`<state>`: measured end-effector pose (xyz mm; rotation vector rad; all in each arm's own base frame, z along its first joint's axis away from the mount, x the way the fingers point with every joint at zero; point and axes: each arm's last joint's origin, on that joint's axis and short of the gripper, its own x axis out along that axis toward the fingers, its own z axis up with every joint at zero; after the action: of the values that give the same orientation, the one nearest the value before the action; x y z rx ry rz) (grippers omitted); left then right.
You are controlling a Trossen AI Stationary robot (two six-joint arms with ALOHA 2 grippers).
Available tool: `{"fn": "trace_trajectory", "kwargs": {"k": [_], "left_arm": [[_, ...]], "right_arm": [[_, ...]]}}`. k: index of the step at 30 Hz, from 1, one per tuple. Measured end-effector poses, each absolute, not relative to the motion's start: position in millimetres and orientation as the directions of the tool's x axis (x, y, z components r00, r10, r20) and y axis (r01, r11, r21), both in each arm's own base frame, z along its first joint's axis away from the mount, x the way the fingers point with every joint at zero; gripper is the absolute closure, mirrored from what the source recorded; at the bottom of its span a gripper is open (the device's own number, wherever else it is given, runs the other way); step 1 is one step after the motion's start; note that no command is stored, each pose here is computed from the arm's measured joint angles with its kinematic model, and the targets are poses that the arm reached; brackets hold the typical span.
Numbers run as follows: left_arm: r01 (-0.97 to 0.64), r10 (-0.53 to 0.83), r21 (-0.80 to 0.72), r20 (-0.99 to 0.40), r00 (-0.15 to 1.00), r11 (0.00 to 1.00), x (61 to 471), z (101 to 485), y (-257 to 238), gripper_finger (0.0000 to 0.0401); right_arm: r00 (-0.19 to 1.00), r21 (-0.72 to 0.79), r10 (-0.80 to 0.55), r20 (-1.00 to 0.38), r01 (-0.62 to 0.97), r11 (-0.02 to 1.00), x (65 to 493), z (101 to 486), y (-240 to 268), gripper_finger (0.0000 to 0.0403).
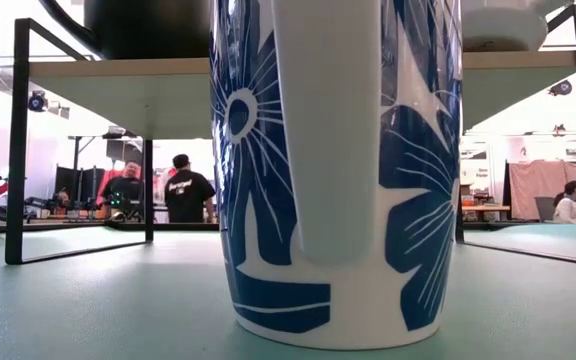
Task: Place coffee mugs
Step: Put the white green mug on the shelf
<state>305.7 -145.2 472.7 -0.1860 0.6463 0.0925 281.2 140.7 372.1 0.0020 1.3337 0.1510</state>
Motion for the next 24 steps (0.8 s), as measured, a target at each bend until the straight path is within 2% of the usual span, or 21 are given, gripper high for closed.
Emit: {"fn": "trace_trajectory", "kwargs": {"k": [8,24], "left_arm": [[-0.144,0.030,-0.138,-0.612,0.790,0.980,305.0,472.2,-145.0,0.0340],[-0.127,0.005,-0.155,-0.618,0.786,0.980,304.2,472.2,-146.2,0.0340]], "right_arm": [[0.198,0.069,0.089,-0.976,-0.106,0.992,281.1,360.1,140.4,0.0387],[0.209,0.059,0.081,-0.975,-0.111,0.992,281.8,363.2,140.4,0.0387]]}}
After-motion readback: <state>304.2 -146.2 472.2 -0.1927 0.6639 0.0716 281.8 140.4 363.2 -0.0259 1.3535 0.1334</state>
